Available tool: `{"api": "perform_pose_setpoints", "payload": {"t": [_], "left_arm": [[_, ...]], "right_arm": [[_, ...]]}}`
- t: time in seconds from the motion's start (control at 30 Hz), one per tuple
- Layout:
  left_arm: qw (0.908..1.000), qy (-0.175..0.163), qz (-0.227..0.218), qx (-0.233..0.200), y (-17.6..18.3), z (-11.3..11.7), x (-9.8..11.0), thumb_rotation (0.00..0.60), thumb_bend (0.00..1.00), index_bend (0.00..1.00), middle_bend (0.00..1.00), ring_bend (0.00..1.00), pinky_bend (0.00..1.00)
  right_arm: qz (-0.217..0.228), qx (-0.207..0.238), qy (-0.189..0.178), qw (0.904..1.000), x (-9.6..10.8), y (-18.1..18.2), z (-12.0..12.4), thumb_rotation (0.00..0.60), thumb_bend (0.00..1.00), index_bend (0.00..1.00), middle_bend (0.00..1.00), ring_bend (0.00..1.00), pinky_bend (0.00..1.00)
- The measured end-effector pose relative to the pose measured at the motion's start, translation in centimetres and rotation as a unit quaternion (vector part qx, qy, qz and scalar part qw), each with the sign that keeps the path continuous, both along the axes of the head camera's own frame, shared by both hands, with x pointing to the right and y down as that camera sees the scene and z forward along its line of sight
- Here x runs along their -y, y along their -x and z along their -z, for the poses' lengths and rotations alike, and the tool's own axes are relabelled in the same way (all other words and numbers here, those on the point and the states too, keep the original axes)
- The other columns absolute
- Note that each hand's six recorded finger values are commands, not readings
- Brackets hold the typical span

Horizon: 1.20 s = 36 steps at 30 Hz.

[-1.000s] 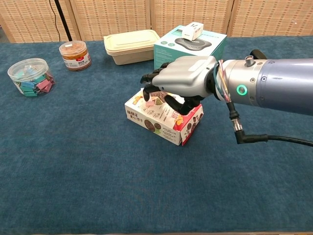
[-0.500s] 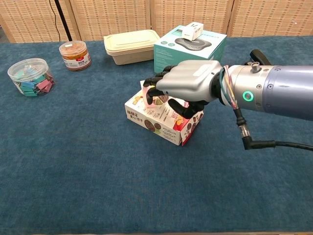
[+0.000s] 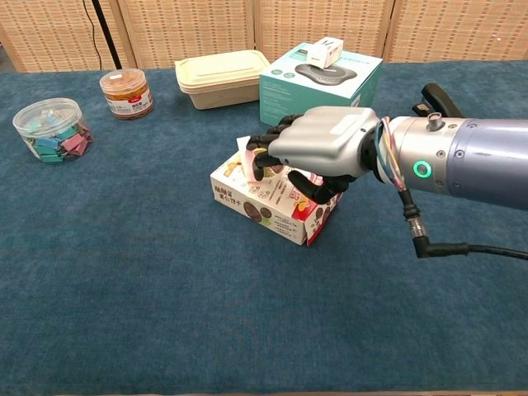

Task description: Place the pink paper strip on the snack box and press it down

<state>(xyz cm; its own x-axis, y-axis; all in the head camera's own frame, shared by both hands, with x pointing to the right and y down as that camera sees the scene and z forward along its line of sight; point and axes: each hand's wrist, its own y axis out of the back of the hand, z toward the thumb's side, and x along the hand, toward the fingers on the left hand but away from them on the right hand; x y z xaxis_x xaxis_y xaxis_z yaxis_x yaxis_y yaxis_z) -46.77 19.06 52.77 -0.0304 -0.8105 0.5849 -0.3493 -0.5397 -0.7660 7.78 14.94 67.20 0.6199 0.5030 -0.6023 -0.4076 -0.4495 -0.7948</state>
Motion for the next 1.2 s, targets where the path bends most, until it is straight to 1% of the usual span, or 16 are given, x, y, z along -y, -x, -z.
{"api": "perform_pose_setpoints", "payload": {"t": [0.33, 0.6, 0.97, 1.2], "left_arm": [[1.0, 0.001, 0.0, -0.002, 0.0, 0.0, -0.1, 0.6, 0.1, 0.0, 0.0, 0.0, 0.0], [1.0, 0.001, -0.001, -0.004, 0.0, 0.1, -0.1, 0.6, 0.1, 0.0, 0.0, 0.0, 0.0], [1.0, 0.002, -0.001, -0.005, 0.0, 0.1, -0.2, 0.6, 0.1, 0.0, 0.0, 0.0, 0.0], [1.0, 0.001, -0.001, -0.006, 0.1, 0.1, -0.2, 0.6, 0.1, 0.0, 0.0, 0.0, 0.0]], "right_arm": [[0.013, -0.003, -0.02, 0.9997, -0.5, -0.4, 0.1, 0.6, 0.87, 0.22, 0.0, 0.0, 0.0], [0.016, -0.016, -0.038, 0.999, -0.2, -1.1, -0.2, 0.6, 0.87, 0.22, 0.0, 0.0, 0.0], [0.023, -0.008, -0.037, 0.999, -1.0, -1.0, -0.1, 0.6, 0.87, 0.22, 0.0, 0.0, 0.0], [0.015, -0.005, -0.042, 0.999, -0.5, -0.6, -0.1, 0.6, 0.87, 0.22, 0.0, 0.0, 0.0]]}}
